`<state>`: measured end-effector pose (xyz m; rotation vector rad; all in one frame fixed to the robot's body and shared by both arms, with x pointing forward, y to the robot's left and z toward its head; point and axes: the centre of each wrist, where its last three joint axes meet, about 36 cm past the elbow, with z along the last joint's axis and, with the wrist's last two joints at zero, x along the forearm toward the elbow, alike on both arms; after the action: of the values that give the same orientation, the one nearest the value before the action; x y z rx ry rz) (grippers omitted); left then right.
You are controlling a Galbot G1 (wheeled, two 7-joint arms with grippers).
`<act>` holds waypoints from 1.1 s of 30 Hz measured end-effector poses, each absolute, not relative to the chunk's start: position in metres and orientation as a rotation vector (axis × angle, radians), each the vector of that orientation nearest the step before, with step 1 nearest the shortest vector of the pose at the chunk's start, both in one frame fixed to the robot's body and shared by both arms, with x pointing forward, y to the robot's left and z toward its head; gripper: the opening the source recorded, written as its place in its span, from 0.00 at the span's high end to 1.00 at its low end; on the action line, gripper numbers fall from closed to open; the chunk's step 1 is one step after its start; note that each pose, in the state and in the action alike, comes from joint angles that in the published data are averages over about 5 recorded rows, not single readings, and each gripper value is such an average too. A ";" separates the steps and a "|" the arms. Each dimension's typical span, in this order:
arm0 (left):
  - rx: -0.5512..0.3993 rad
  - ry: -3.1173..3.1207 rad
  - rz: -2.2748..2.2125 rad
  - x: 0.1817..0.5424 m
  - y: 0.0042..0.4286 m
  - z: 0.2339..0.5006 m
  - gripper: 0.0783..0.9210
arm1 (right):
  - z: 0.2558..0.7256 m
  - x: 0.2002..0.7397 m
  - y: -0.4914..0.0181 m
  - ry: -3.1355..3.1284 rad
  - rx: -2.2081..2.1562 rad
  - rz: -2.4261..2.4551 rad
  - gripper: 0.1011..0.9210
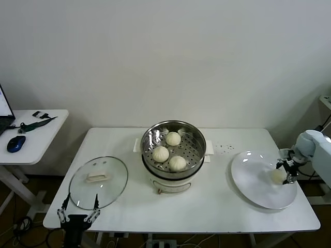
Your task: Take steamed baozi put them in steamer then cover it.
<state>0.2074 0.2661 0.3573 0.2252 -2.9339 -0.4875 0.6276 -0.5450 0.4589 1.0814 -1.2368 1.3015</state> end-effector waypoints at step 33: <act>0.180 -2.982 -0.442 0.211 0.260 0.363 0.12 | 0.678 0.717 -0.359 -1.583 1.259 1.329 0.25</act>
<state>0.2114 0.2600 0.3629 0.1798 -2.9824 -0.4423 0.7168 -0.3589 0.6780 1.2586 -1.5825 1.3295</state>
